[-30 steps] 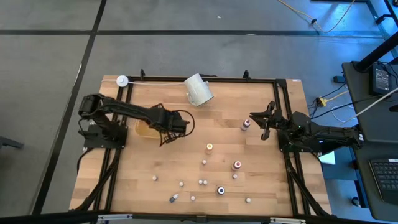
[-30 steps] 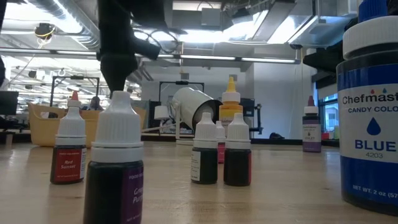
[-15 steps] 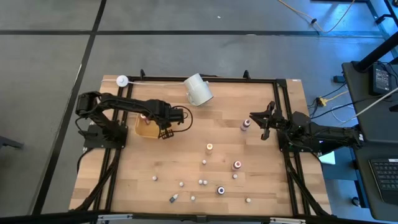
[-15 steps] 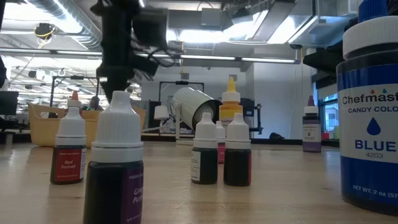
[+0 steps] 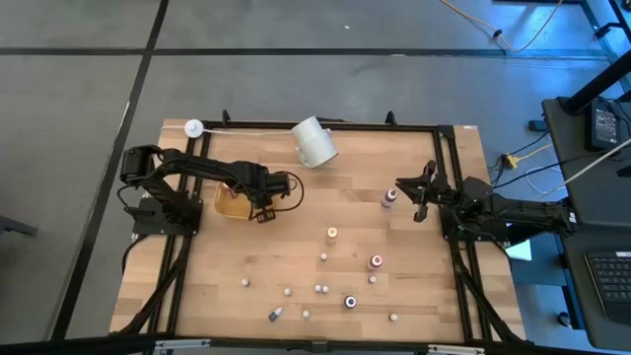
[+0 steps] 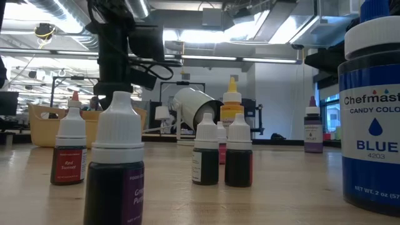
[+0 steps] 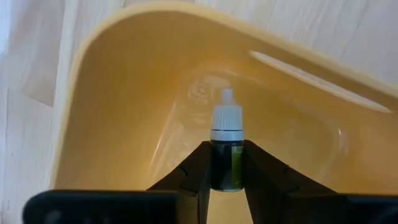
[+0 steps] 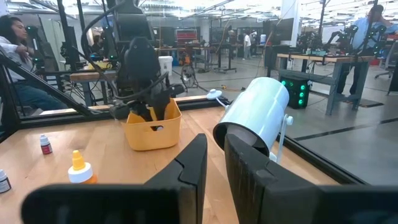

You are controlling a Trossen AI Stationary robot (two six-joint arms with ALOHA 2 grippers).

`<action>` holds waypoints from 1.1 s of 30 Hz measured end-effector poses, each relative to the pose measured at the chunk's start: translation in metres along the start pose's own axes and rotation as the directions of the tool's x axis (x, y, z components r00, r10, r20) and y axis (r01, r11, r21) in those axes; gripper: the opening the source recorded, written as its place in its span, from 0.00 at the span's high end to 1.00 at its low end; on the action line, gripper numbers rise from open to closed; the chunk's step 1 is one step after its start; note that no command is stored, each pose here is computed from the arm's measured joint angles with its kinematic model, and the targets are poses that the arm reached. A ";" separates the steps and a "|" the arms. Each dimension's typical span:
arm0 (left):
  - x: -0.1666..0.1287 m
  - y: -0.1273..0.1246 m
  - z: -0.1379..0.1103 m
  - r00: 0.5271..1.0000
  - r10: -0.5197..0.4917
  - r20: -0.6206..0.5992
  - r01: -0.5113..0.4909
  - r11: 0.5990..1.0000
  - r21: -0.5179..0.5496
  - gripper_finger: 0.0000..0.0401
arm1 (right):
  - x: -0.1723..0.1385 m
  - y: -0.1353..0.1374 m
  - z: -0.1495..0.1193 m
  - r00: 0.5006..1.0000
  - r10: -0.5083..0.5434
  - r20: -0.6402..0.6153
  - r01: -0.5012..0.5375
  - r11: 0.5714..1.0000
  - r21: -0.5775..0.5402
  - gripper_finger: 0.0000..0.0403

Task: Pick & Place food coloring
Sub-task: Put the top small green food coloring bottle into the bin, then put the bottom small pink food coloring bottle into the bin

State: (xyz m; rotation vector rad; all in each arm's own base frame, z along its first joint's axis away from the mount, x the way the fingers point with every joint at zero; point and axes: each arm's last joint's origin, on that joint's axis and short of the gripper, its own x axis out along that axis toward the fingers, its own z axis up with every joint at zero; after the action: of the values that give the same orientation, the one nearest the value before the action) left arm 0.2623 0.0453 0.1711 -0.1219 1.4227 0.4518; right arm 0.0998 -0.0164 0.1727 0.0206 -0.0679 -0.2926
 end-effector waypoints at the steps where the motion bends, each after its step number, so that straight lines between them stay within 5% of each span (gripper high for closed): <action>1: 0.000 0.000 0.000 1.000 0.002 0.001 -0.002 1.000 0.000 0.80 | 0.000 0.000 0.000 1.000 0.000 0.000 0.000 1.000 0.000 0.85; 15: -0.001 0.001 -0.001 1.000 0.024 -0.013 -0.024 1.000 0.015 0.69 | 0.000 0.000 0.000 1.000 0.000 0.000 0.000 1.000 0.000 0.85; 22: -0.047 0.001 0.002 1.000 0.023 0.012 -0.024 1.000 0.009 0.69 | 0.000 0.000 0.000 1.000 -0.001 0.000 0.001 1.000 0.000 0.85; 26: -0.082 -0.008 0.000 0.985 -0.113 0.132 0.113 0.994 0.010 0.69 | 0.000 0.000 0.000 1.000 -0.001 0.000 0.001 1.000 0.000 0.85; 33: -0.126 -0.052 -0.020 0.873 -0.392 0.292 0.357 0.919 0.168 0.68 | 0.000 0.000 0.000 1.000 -0.001 0.000 0.001 1.000 0.000 0.85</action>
State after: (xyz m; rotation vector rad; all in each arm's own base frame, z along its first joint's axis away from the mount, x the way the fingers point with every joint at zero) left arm 0.2537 -0.0378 0.2804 -0.2223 1.0653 0.0638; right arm 0.0998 -0.0164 0.1727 0.0203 -0.0679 -0.2933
